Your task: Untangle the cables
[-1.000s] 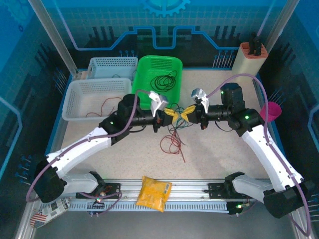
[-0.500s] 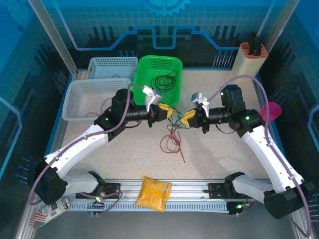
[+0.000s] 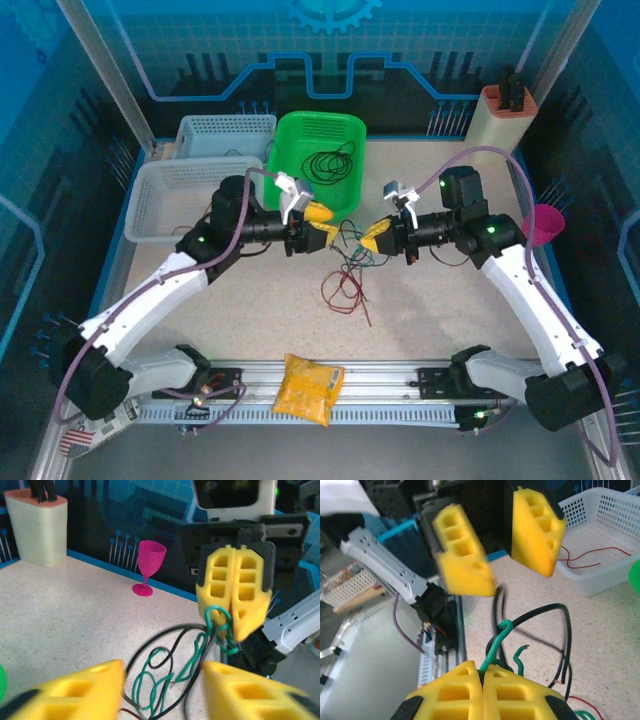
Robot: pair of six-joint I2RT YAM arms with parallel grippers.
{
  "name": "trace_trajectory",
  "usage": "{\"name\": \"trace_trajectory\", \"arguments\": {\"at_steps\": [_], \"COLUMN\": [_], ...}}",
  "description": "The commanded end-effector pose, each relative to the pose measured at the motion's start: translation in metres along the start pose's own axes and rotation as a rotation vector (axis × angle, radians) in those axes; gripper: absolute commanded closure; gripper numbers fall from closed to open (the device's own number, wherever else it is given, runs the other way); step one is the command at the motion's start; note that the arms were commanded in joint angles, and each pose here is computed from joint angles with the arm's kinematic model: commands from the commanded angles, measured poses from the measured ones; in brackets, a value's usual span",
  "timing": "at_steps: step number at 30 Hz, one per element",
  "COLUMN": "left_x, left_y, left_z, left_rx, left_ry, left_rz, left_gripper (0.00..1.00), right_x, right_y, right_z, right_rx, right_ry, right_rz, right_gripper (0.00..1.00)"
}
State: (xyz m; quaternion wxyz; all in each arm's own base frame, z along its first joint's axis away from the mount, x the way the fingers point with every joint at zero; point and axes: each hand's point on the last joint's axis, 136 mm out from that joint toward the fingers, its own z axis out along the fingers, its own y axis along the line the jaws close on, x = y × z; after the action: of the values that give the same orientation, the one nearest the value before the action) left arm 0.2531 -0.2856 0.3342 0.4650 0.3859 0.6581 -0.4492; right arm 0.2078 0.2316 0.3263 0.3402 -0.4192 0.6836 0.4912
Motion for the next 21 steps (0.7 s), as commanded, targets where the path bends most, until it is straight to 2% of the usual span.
{"name": "trace_trajectory", "arguments": {"at_steps": [1, 3, 8, 11, 13, 14, 16, 18, 21], "left_x": [-0.003, 0.000, 0.004, 0.010, 0.008, 0.007, -0.001, -0.005, -0.003], "left_y": [-0.010, -0.011, -0.028, -0.009, 0.011, 0.016, 0.016, 0.015, 0.017], "left_z": [-0.024, -0.033, -0.039, -0.034, -0.033, -0.033, -0.030, -0.026, -0.020], "left_rx": [-0.022, -0.025, 0.069, -0.007, -0.067, -0.049, 0.090, 0.189, 0.242], "left_ry": [0.012, 0.008, 0.008, 0.023, 0.012, 0.000, -0.021, -0.012, 0.001], "left_rz": [0.083, 0.084, 0.042, -0.026, -0.119, -0.172, -0.270, -0.327, -0.331], "left_gripper": [0.41, 0.36, 0.32, 0.28, 0.25, 0.24, 0.26, 0.31, 0.39], "right_x": [-0.018, -0.020, -0.025, -0.027, -0.025, -0.025, -0.025, -0.026, -0.024], "right_y": [0.005, 0.004, 0.004, 0.010, 0.014, 0.015, 0.020, 0.025, 0.028], "right_z": [-0.002, -0.003, -0.002, -0.002, -0.002, -0.003, -0.004, -0.005, -0.006], "right_rx": [-0.054, -0.052, -0.070, -0.113, -0.137, -0.141, -0.161, -0.181, -0.189], "right_ry": [-0.054, -0.057, -0.065, -0.081, -0.083, -0.083, -0.079, -0.079, -0.072], "right_rz": [0.056, 0.065, 0.124, 0.121, 0.117, 0.117, 0.119, 0.114, 0.100], "right_gripper": [1.00, 1.00, 1.00, 1.00, 1.00, 1.00, 1.00, 1.00, 1.00]}}
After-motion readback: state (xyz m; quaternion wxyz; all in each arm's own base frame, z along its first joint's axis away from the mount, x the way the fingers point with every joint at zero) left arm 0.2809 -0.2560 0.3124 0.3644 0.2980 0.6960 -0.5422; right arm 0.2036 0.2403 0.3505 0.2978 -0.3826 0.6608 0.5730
